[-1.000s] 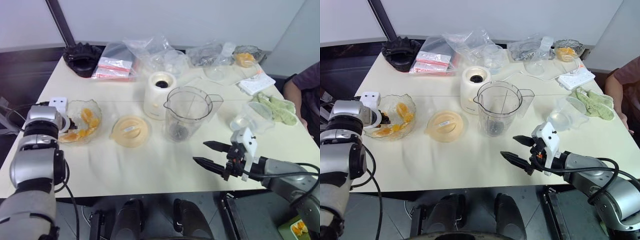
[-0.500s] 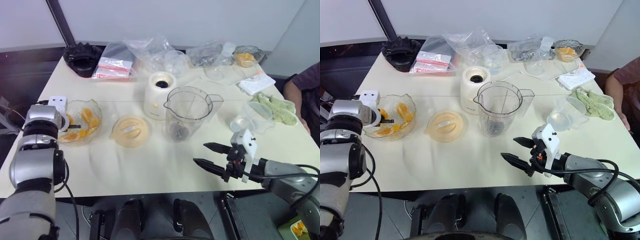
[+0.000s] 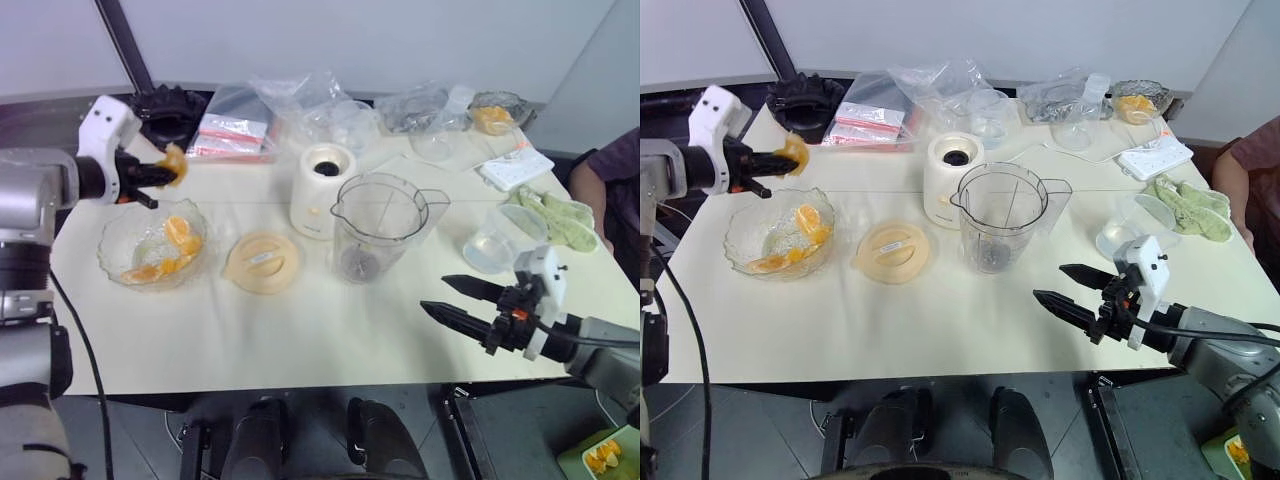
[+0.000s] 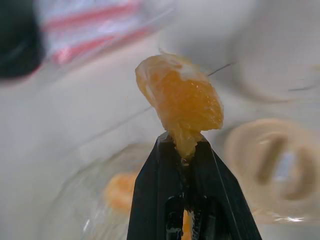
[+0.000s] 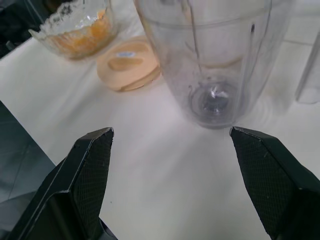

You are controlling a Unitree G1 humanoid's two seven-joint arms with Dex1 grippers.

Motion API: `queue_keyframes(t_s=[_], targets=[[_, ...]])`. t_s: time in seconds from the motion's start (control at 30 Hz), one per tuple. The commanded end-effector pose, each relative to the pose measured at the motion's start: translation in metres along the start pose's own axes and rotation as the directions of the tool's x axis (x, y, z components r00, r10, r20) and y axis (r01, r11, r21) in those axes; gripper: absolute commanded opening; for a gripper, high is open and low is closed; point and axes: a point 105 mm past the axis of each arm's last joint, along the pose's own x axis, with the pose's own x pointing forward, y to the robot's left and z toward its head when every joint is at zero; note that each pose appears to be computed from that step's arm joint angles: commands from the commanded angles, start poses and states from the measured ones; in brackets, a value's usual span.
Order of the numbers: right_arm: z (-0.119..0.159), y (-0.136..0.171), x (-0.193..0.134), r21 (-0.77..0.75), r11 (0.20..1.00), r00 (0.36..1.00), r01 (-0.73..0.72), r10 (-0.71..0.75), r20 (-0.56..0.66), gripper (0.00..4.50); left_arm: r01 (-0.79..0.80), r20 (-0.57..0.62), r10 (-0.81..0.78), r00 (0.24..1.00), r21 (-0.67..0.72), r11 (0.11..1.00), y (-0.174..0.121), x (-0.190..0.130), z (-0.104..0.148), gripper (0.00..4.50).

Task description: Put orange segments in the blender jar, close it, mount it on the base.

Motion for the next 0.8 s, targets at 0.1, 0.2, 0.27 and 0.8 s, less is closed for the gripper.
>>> queue_keyframes(t_s=[0.1, 0.2, 0.27, 0.8], targets=[[0.006, 0.014, 0.002, -0.043, 0.999, 1.0, -0.019, 0.02, 0.022, 3.92, 0.386, 0.325, -0.42, 0.847, 0.167, 0.907, -0.088, 0.042, 0.095, 0.06], [0.009, 0.016, 0.003, -0.05, 0.999, 0.999, 0.001, 0.001, 0.046, 3.92, 0.517, 0.297, -0.564, 0.771, 0.225, 0.826, -0.13, 0.066, 0.107, 0.06], [0.01, 0.016, 0.004, -0.057, 0.998, 0.998, 0.024, -0.021, 0.064, 3.92, 0.59, 0.268, -0.642, 0.718, 0.253, 0.766, -0.156, 0.08, 0.11, 0.06], [0.007, 0.02, 0.001, -0.046, 0.993, 0.99, 0.107, -0.102, 0.099, 3.92, 0.632, 0.043, -0.669, 0.742, 0.288, 0.719, -0.203, 0.137, 0.067, 1.45]])
